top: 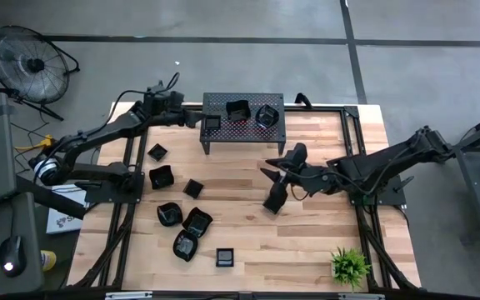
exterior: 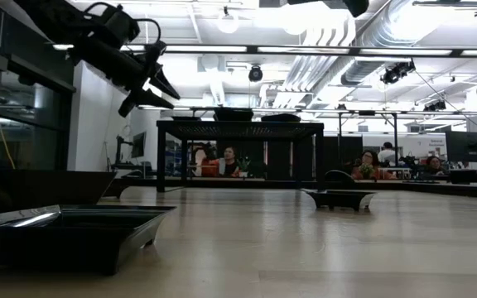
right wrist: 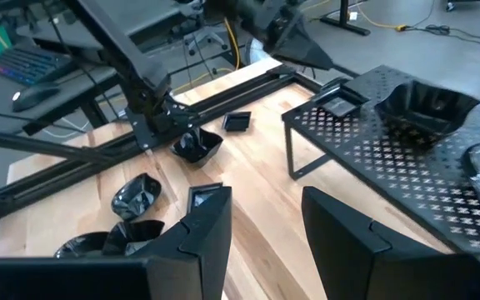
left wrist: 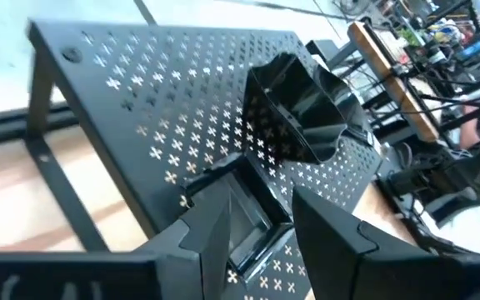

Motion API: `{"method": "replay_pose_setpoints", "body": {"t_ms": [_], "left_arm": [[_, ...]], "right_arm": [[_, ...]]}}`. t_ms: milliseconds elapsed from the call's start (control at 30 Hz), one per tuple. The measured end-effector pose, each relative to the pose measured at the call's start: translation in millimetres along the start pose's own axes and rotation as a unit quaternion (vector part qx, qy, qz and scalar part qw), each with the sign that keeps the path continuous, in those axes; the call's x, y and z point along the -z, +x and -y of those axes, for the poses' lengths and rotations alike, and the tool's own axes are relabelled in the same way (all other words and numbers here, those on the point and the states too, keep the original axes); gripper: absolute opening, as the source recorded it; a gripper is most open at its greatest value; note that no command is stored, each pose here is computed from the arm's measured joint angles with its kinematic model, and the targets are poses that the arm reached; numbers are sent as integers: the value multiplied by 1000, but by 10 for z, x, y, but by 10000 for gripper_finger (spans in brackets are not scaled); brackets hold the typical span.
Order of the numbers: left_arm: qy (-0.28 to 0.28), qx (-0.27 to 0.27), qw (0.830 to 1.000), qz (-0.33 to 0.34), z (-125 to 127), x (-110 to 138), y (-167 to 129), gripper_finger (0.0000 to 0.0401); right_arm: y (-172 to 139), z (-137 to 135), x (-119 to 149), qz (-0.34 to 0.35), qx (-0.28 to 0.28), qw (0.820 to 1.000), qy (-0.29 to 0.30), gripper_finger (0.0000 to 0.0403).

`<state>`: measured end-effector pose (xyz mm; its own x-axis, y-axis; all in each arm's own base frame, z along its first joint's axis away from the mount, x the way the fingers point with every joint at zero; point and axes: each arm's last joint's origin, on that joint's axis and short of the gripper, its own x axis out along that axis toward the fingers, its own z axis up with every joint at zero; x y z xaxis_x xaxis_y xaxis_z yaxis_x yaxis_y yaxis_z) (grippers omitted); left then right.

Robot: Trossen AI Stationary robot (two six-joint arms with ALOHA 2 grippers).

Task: Pick & Place Mini shaped plates
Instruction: Stack the square plate on top of the square plate on the shelf

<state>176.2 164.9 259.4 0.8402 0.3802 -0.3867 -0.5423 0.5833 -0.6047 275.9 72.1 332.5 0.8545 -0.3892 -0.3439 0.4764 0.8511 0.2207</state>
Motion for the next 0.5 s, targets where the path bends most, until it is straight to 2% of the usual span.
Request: {"method": "replay_pose_setpoints", "body": {"t_ms": [133, 300, 400, 500], "left_arm": [[30, 8, 999, 10, 34, -20, -50, 129], [124, 59, 990, 19, 142, -48, -193, 129], [156, 86, 984, 29, 242, -44, -332, 129], [179, 84, 979, 40, 363, 9, -467, 129]], "right_arm": [[-86, 58, -43, -1, 4, 1000, 13, 142], [-155, 129, -32, -23, 12, 999, 32, 142], [-174, 159, 1, -46, 14, 998, 41, 142], [-180, 176, 44, -75, 10, 996, 49, 142]]}}
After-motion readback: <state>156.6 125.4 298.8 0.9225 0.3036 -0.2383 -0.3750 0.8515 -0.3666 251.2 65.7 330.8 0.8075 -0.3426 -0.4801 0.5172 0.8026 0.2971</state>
